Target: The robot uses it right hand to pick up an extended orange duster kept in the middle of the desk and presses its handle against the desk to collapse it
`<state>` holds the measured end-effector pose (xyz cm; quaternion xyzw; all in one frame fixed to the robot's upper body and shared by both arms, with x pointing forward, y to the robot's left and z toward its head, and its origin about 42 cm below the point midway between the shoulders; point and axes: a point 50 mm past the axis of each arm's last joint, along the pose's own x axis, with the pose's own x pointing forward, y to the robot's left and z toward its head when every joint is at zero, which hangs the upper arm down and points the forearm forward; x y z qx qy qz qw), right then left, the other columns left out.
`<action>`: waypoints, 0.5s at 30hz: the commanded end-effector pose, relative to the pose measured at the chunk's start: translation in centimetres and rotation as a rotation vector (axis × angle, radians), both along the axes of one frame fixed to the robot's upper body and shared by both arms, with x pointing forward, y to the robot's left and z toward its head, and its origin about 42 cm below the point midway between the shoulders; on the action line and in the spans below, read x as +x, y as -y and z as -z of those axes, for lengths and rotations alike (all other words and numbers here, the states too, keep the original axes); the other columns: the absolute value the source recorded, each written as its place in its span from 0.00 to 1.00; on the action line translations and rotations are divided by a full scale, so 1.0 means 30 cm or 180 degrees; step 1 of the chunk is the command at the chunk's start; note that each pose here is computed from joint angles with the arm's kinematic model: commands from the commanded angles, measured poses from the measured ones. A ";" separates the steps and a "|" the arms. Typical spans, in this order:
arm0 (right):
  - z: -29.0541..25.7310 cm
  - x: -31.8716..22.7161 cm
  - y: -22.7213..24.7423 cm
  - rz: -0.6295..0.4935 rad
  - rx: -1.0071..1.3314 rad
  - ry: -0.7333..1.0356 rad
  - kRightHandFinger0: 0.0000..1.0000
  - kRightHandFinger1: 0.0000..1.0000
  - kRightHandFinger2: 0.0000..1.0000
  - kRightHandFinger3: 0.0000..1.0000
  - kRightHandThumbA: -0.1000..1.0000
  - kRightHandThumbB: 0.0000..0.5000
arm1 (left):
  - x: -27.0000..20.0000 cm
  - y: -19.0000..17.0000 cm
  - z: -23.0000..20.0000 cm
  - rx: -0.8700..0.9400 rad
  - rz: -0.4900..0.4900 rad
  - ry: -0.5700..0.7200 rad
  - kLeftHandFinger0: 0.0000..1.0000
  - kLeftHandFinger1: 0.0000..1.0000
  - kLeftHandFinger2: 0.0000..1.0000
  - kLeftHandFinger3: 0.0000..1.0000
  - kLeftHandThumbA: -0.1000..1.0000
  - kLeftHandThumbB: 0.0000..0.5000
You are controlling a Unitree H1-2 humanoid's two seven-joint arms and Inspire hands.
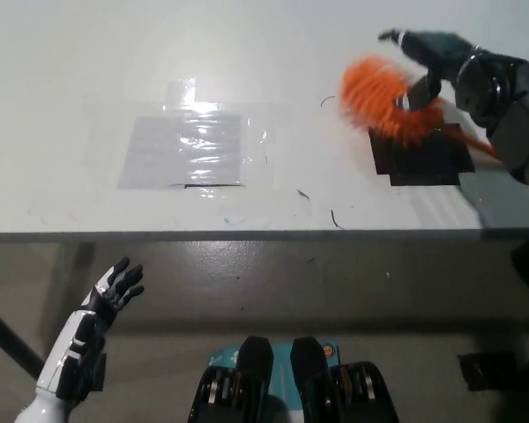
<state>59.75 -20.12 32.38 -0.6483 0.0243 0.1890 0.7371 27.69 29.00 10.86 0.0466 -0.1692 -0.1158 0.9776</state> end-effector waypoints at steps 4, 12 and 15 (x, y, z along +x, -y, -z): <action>-0.141 0.018 0.011 0.0142 -0.0203 -0.0405 1.00 1.00 1.00 1.00 0.88 1.00 | 0.008 -0.023 -0.047 -0.0015 -0.0073 0.0246 1.00 1.00 1.00 1.00 1.00 0.63; -0.227 -0.002 0.041 -0.0399 0.1020 -0.0409 1.00 1.00 1.00 1.00 1.00 0.79 | -0.009 -0.028 -0.037 -0.0056 -0.0091 0.0216 1.00 1.00 1.00 1.00 1.00 0.62; -0.379 -0.053 0.036 -0.0752 0.1627 -0.0091 1.00 1.00 1.00 1.00 1.00 0.82 | -0.015 -0.028 -0.035 -0.0046 -0.0093 0.0208 1.00 1.00 1.00 1.00 1.00 0.62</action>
